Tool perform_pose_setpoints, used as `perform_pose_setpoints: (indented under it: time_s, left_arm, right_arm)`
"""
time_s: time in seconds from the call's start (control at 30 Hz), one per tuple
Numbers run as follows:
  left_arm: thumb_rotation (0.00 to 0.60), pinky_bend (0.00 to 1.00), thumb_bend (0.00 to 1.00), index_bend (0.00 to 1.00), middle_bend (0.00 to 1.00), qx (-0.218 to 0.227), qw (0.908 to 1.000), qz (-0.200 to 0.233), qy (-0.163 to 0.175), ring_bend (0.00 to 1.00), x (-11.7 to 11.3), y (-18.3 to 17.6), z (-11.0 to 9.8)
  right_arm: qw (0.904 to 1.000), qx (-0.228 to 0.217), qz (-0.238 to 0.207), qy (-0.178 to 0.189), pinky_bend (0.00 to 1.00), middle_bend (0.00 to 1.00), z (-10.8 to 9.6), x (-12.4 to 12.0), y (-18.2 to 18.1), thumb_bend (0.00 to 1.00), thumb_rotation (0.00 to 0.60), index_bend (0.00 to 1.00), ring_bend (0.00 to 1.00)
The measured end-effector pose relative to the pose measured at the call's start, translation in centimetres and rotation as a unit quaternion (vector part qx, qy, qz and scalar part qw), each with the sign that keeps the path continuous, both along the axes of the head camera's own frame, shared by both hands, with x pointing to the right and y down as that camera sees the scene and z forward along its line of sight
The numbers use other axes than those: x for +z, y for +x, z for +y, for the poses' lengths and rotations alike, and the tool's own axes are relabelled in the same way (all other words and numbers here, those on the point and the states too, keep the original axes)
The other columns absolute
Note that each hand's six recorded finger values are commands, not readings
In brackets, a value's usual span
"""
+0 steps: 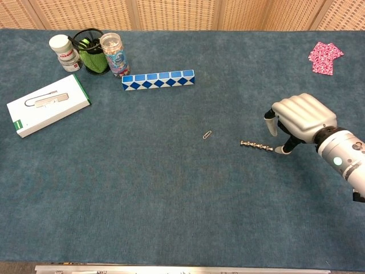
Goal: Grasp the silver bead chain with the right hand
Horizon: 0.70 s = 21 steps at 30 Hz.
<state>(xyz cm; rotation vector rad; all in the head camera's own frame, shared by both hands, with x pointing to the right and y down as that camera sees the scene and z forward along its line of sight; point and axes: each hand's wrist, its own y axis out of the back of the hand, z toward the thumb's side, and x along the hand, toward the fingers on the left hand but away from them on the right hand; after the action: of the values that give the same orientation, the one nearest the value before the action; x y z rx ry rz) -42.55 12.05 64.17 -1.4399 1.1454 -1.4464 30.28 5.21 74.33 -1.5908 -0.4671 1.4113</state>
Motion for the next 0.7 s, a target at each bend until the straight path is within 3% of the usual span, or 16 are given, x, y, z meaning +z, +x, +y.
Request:
perform_pose_setpoints:
  time_s: [0.37,0.7]
  left_arm:
    - [0.600,0.04,0.24,0.02,0.08,-0.003,1.0000,0.001,0.001,0.09,0.1,-0.3,-0.1]
    - [0.600,0.04,0.24,0.02,0.08,-0.005,1.0000,0.001,0.004,0.09,0.0,-0.6,-0.1]
  right_arm:
    - [0.9997,0.008,0.018,-0.011,1.00,0.96,-0.3,1.5,-1.0,0.07,0.600,0.67,1.00]
    - [0.9991,0.014,0.021,-0.034,1.00,0.96,-0.7,2.5,-1.8,0.22,0.600,0.67,1.00]
